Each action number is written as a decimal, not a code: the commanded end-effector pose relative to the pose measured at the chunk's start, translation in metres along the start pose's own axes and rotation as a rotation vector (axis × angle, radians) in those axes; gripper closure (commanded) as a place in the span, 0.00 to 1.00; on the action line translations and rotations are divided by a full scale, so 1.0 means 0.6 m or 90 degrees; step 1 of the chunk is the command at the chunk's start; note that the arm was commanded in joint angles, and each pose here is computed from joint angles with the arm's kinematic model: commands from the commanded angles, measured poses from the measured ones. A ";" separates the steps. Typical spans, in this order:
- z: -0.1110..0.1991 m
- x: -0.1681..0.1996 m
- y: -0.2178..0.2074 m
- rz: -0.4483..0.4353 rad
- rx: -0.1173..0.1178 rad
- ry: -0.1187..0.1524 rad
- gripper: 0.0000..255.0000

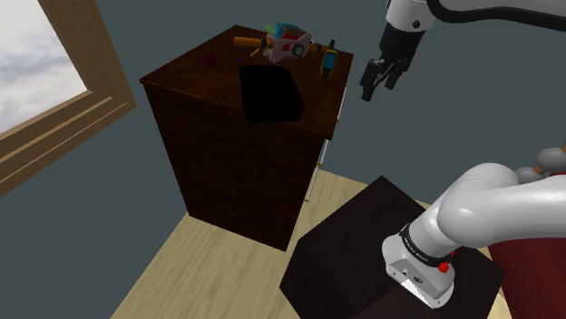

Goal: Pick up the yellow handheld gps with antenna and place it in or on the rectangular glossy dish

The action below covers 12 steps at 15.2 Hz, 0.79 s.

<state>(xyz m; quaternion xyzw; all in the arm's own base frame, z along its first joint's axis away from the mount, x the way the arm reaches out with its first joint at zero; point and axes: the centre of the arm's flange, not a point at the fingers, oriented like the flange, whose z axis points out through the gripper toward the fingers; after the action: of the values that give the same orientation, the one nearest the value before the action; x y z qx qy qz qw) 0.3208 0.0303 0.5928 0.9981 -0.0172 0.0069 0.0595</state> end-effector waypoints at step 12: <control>0.042 0.150 0.180 -0.134 0.026 0.050 0.00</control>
<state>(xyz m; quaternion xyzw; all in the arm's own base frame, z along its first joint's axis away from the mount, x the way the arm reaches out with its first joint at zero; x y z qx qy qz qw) 0.3996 -0.0737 0.5814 0.9953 0.0792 0.0366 0.0411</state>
